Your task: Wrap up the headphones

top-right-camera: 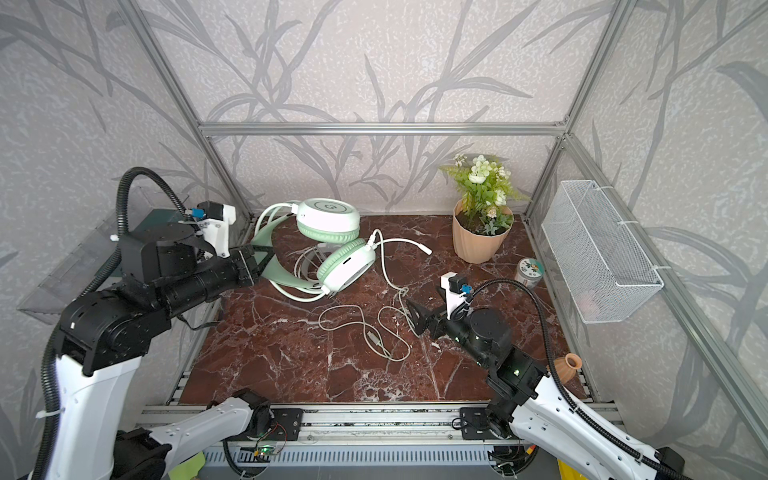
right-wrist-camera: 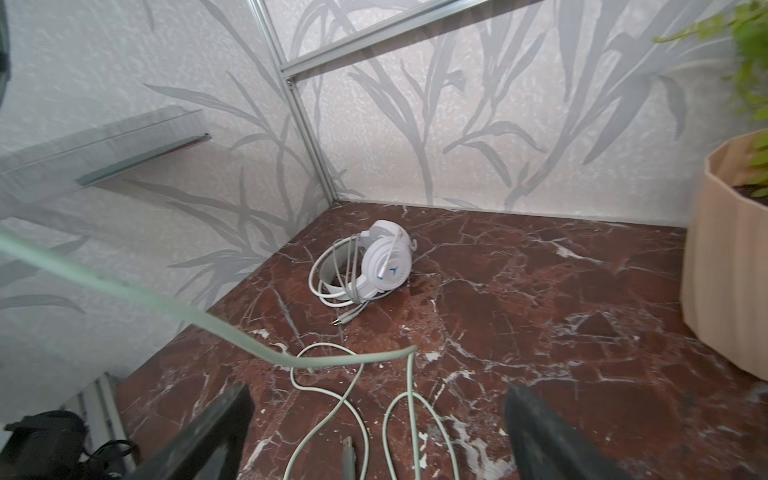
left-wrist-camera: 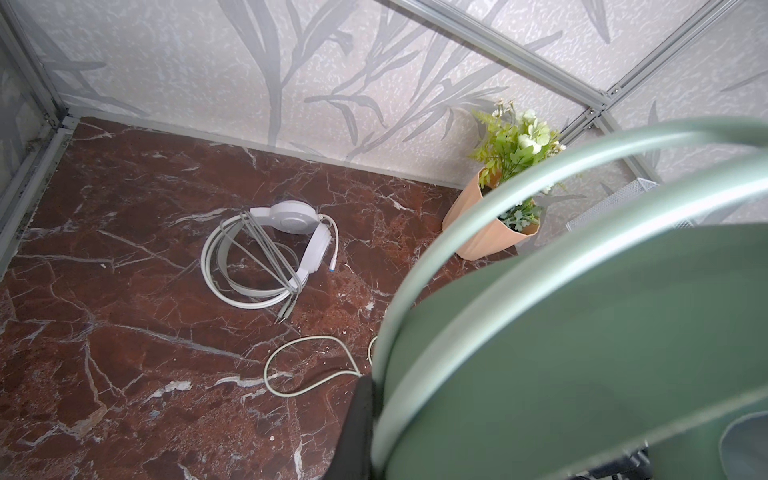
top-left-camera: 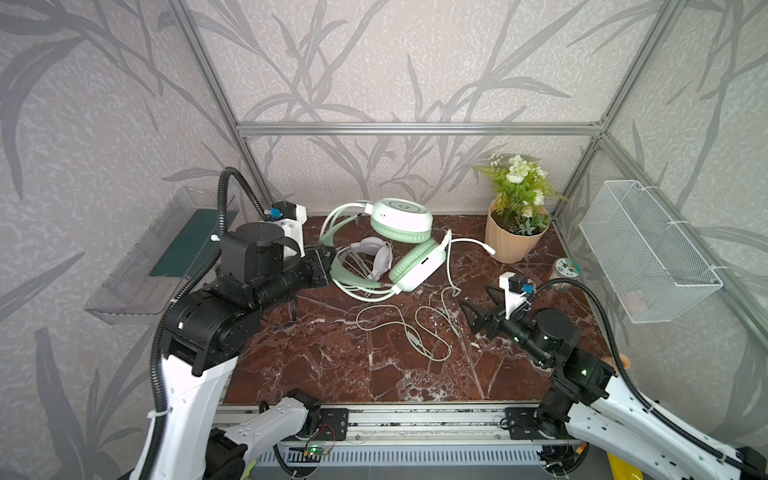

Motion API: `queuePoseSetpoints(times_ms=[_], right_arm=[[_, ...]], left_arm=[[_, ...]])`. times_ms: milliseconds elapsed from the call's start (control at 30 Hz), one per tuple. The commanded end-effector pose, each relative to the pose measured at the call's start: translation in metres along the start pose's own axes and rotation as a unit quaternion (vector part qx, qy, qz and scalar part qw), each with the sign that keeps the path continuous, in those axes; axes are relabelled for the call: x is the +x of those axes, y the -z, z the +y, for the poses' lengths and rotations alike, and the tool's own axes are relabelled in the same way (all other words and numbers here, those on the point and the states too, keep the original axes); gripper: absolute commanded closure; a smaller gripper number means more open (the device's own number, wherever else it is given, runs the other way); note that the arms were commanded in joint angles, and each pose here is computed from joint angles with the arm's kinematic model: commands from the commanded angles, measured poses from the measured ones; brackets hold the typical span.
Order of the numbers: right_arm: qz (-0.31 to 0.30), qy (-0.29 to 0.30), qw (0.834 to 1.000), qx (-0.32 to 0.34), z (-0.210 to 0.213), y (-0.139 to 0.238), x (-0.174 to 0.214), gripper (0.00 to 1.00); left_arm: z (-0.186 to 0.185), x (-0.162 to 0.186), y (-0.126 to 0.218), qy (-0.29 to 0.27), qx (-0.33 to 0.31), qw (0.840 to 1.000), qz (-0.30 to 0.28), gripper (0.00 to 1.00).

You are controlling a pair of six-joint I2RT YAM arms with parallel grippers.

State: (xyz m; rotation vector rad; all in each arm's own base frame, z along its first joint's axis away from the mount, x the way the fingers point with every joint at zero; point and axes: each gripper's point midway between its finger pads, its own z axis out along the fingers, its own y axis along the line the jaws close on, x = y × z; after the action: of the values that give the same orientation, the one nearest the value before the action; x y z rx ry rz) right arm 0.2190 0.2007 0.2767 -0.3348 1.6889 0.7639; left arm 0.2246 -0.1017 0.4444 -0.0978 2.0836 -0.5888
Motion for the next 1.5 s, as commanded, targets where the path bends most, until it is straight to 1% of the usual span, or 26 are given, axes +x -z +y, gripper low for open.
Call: queuePoseSetpoints(times_ms=[0,133,267,433,533,667,733,800,933,1033,1233,1267,1300,1467], right_arm=[[-0.029,-0.008,0.997,-0.068,0.022,-0.001,-0.006,0.01],[-0.013,-0.011,0.999,-0.046,0.013,-0.012,0.006,0.01],[-0.023,-0.002,0.999,-0.029,0.007,-0.021,0.008,0.01],[-0.043,0.004,0.998,0.050,-0.022,-0.030,0.008,0.01],[-0.042,0.010,0.997,0.067,-0.028,-0.036,0.011,0.00],[-0.033,0.021,0.996,0.074,-0.031,-0.046,0.018,0.10],[-0.027,0.031,0.995,0.089,-0.037,-0.051,0.023,0.12],[-0.023,0.037,0.993,0.110,-0.044,-0.055,0.028,0.12],[-0.024,0.043,0.988,0.145,-0.059,-0.062,0.038,0.03],[-0.014,0.046,0.985,0.166,-0.068,-0.072,0.051,0.00],[-0.001,0.049,0.985,0.167,-0.072,-0.088,0.071,0.00],[0.002,0.051,0.984,0.169,-0.073,-0.089,0.073,0.01],[-0.011,0.048,0.984,0.169,-0.073,-0.089,0.069,0.01],[-0.005,0.048,0.984,0.170,-0.075,-0.089,0.076,0.02]], left_arm=[[-0.008,-0.016,0.004,0.026,0.011,0.999,-0.024,1.00],[-0.009,-0.015,-0.001,0.030,0.012,0.999,-0.014,1.00],[-0.009,-0.013,-0.004,0.033,0.012,0.999,-0.005,1.00],[-0.011,-0.009,-0.007,0.032,0.018,0.999,0.007,1.00],[-0.011,-0.006,-0.010,0.030,0.018,0.999,0.015,1.00],[-0.013,-0.005,-0.013,0.033,0.025,0.999,0.023,1.00],[-0.016,-0.006,-0.011,0.035,0.032,0.999,0.021,1.00],[-0.019,-0.007,-0.010,0.039,0.041,0.998,0.021,1.00],[-0.028,-0.007,-0.012,0.053,0.067,0.996,0.030,1.00],[-0.033,-0.007,-0.015,0.061,0.077,0.994,0.036,1.00],[-0.035,-0.007,-0.013,0.070,0.085,0.993,0.037,1.00],[-0.035,-0.007,-0.013,0.071,0.084,0.993,0.037,1.00],[-0.034,-0.007,-0.013,0.071,0.084,0.993,0.036,1.00],[-0.033,-0.008,-0.011,0.072,0.083,0.993,0.033,1.00]])
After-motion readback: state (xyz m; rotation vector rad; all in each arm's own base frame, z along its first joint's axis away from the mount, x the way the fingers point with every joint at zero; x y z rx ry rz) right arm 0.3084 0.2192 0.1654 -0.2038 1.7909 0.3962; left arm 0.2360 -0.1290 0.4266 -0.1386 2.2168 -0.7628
